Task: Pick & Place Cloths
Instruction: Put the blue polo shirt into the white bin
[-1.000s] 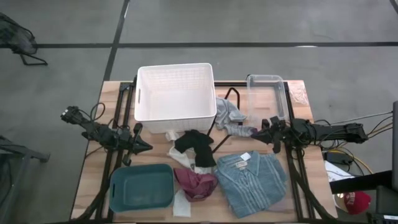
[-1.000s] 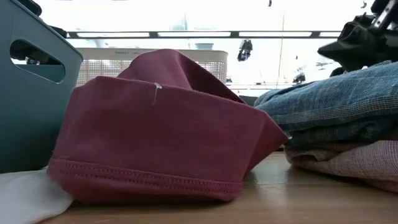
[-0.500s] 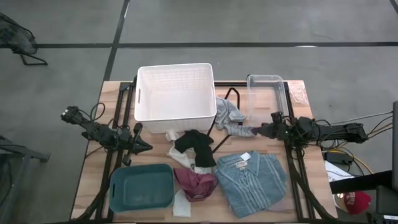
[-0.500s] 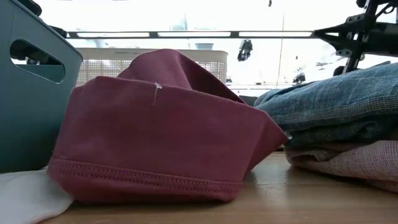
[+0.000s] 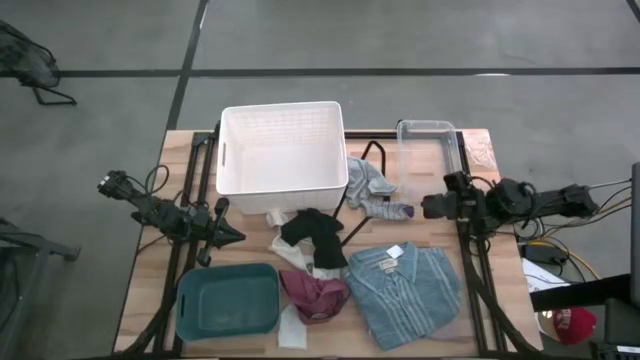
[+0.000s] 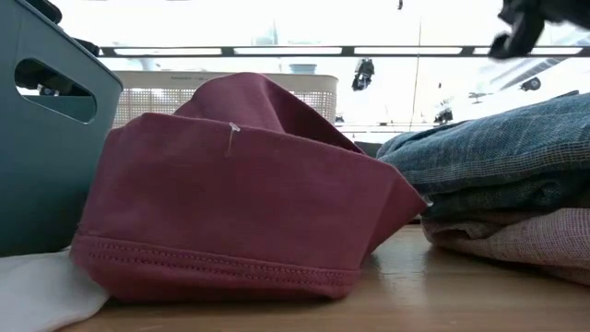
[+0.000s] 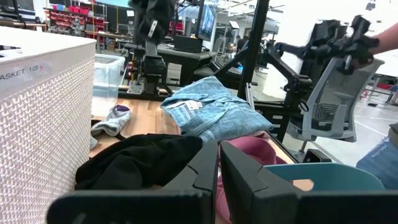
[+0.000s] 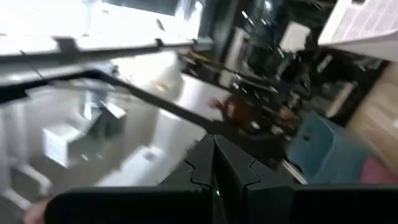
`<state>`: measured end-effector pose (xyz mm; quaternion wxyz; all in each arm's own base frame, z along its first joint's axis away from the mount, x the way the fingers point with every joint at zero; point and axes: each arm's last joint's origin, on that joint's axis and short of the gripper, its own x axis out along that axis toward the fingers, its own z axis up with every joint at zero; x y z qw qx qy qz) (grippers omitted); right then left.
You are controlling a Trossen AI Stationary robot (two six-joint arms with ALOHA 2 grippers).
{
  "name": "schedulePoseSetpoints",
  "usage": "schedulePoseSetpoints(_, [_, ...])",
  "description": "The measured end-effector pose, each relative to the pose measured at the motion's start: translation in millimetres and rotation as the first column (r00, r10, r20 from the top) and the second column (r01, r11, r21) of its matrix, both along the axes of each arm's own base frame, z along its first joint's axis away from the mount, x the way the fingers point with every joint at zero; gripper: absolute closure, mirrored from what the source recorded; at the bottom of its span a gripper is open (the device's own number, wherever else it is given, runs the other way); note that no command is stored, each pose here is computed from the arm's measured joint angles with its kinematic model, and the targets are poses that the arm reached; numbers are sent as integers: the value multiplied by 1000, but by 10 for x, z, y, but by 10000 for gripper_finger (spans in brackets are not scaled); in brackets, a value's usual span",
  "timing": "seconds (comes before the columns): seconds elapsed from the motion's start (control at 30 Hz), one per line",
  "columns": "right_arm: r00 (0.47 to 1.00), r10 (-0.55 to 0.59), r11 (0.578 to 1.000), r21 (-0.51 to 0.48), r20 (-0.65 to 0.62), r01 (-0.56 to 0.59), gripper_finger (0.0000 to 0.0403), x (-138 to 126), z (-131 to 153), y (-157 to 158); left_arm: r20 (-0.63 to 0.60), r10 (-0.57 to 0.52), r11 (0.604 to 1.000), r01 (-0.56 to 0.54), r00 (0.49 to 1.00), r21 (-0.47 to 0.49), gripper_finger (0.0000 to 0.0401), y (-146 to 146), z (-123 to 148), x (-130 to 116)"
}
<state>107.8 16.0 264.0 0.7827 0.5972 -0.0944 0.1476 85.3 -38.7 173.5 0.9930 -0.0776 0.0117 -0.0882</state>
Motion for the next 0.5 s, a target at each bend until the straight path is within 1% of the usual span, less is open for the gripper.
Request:
schedulePoseSetpoints(0.07, [996,33,999,-36,-83,-36,394,78,148,58,0,0,1000,0,1000,0,378,0,0,0])
schedulePoseSetpoints(0.13, [979,75,995,-55,-191,-87,394,167,274,127,0,0,1000,0,1000,0,378,0,0,0])
schedulePoseSetpoints(0.2, [940,129,985,-73,-315,-159,394,249,381,208,0,0,1000,0,1000,0,378,0,0,0])
schedulePoseSetpoints(0.27, [875,187,966,-80,-446,-247,394,339,460,305,0,0,1000,0,1000,0,378,0,-1,0])
schedulePoseSetpoints(0.3, [828,212,953,-78,-518,-293,394,375,480,355,0,0,1000,0,1000,0,378,0,0,0])
schedulePoseSetpoints(0.33, [770,234,937,-73,-593,-341,394,409,486,405,0,0,1000,0,1000,0,378,0,0,0])
schedulePoseSetpoints(0.4, [638,267,901,-48,-722,-432,394,477,484,519,0,0,1000,0,1000,0,378,0,0,0])
schedulePoseSetpoints(0.5, [434,295,830,3,-851,-558,394,549,470,703,0,0,1000,0,1000,0,378,0,0,0])
